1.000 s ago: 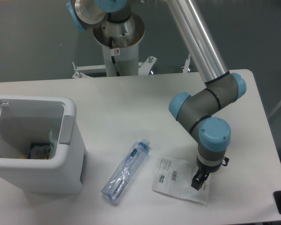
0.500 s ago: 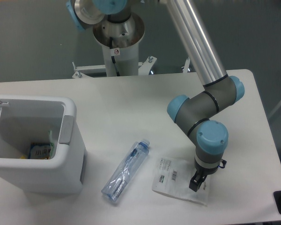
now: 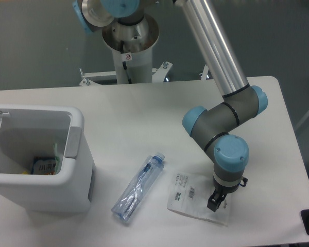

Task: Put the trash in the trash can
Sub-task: 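Close the gripper on the edge of the white plastic wrapper, then lift the wrapper and carry it over the white trash bin, then lower the wrapper into the bin and open the gripper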

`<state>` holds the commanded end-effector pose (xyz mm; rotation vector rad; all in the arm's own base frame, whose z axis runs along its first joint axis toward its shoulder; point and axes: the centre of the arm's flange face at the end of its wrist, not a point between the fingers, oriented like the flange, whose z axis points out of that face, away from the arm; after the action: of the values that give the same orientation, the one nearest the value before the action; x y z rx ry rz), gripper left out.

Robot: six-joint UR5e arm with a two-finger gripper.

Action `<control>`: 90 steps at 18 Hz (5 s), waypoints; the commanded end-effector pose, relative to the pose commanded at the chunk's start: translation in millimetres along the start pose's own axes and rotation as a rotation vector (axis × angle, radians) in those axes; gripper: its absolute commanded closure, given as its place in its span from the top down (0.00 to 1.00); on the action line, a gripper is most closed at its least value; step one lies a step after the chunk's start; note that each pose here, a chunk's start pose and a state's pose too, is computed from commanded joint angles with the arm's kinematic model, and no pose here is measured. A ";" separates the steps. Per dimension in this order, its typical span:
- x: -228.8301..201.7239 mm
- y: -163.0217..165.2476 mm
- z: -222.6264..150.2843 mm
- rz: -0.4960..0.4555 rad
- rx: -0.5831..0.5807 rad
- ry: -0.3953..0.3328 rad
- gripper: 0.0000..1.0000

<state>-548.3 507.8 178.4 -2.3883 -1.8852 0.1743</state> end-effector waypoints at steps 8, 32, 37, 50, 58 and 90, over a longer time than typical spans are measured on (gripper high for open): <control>1.8 2.7 5.5 0.005 -0.008 -0.004 1.00; 5.3 2.0 -9.5 -0.038 0.009 0.013 0.03; 5.7 2.1 -24.1 -0.039 0.024 0.024 0.00; 70.2 13.9 -336.4 0.176 0.523 0.225 0.00; 112.9 125.0 -466.1 0.312 0.651 0.381 0.00; 124.2 374.7 -498.7 0.585 0.409 0.718 0.00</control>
<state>-85.8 540.2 613.7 -2.2050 -0.7466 -0.2163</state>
